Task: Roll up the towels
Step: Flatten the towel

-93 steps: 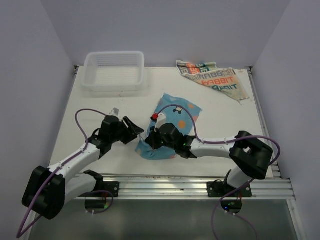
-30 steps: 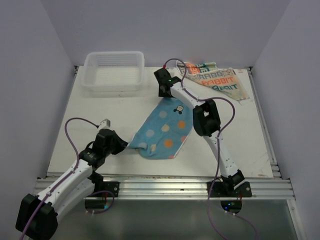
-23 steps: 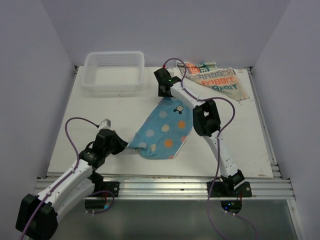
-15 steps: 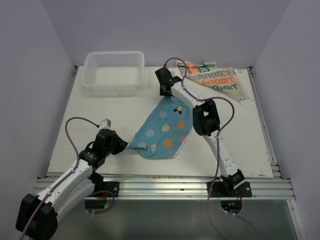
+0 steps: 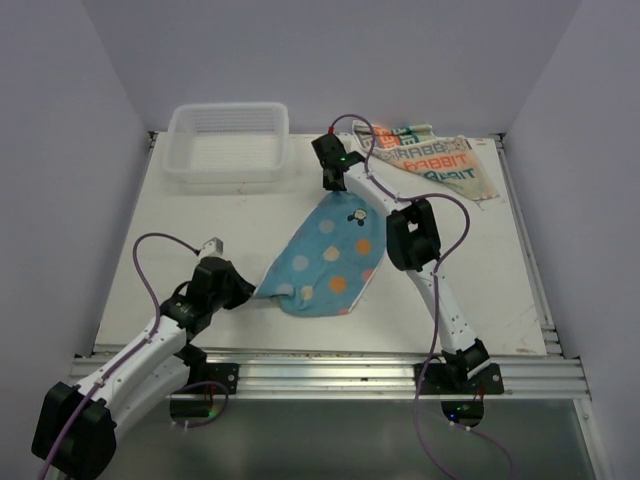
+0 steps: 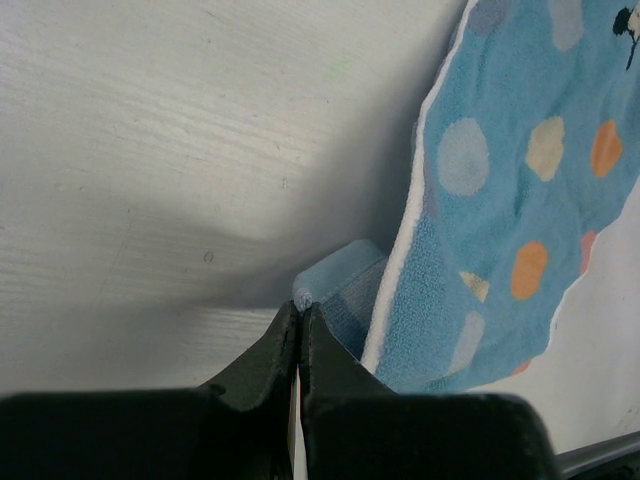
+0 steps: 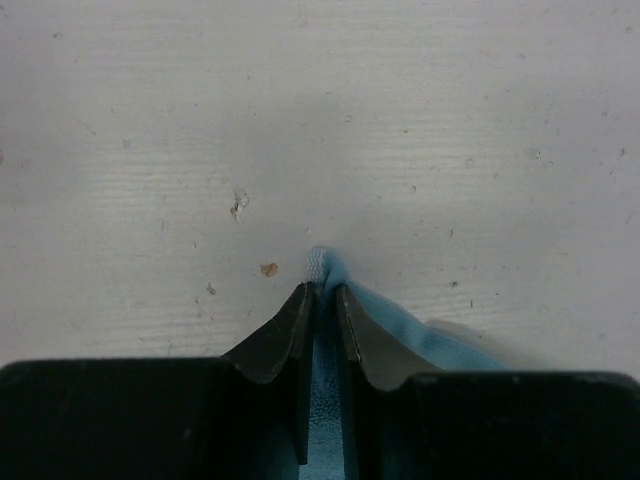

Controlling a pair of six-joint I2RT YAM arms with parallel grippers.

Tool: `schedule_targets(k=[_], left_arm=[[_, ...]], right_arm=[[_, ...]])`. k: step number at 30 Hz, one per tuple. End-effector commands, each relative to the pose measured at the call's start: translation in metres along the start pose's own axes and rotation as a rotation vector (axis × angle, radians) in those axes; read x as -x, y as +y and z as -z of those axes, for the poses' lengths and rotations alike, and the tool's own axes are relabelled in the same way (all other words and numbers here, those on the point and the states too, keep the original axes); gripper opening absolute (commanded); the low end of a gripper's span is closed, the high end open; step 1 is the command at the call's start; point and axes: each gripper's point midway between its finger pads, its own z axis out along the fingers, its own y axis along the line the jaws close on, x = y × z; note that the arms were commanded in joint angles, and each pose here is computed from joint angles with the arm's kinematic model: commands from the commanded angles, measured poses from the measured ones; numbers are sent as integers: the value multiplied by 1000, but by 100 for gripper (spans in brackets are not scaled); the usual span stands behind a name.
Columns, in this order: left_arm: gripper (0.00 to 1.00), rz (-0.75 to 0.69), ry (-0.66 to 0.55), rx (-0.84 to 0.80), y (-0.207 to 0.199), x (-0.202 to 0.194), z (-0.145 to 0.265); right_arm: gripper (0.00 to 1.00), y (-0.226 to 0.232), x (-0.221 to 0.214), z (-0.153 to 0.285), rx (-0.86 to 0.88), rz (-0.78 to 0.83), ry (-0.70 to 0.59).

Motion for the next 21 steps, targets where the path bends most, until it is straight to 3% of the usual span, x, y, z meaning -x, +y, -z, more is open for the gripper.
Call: schedule_targets(k=[1, 8, 13, 15, 16, 18, 21], left_arm=[[0, -27, -45, -38, -16, 17, 3], [0, -52, -109, -14, -24, 40, 2], [0, -64, -139, 12, -42, 75, -4], [0, -70, -94, 15, -42, 84, -12], [0, -55, -111, 1, -47, 103, -9], [0, -13, -158, 44, -28, 140, -6], [0, 1, -294, 85, -25, 201, 21]], right_arm=[[15, -7, -17, 8, 11, 45, 79], [5, -3, 69, 78, 100, 14, -89], [0, -27, 126, 171, 210, -53, -295], [0, -32, 144, 198, 271, -86, -398], [0, -41, 129, 198, 288, -78, -376], [0, -53, 148, 250, 370, -124, -491], [0, -67, 130, 283, 486, -165, -558]])
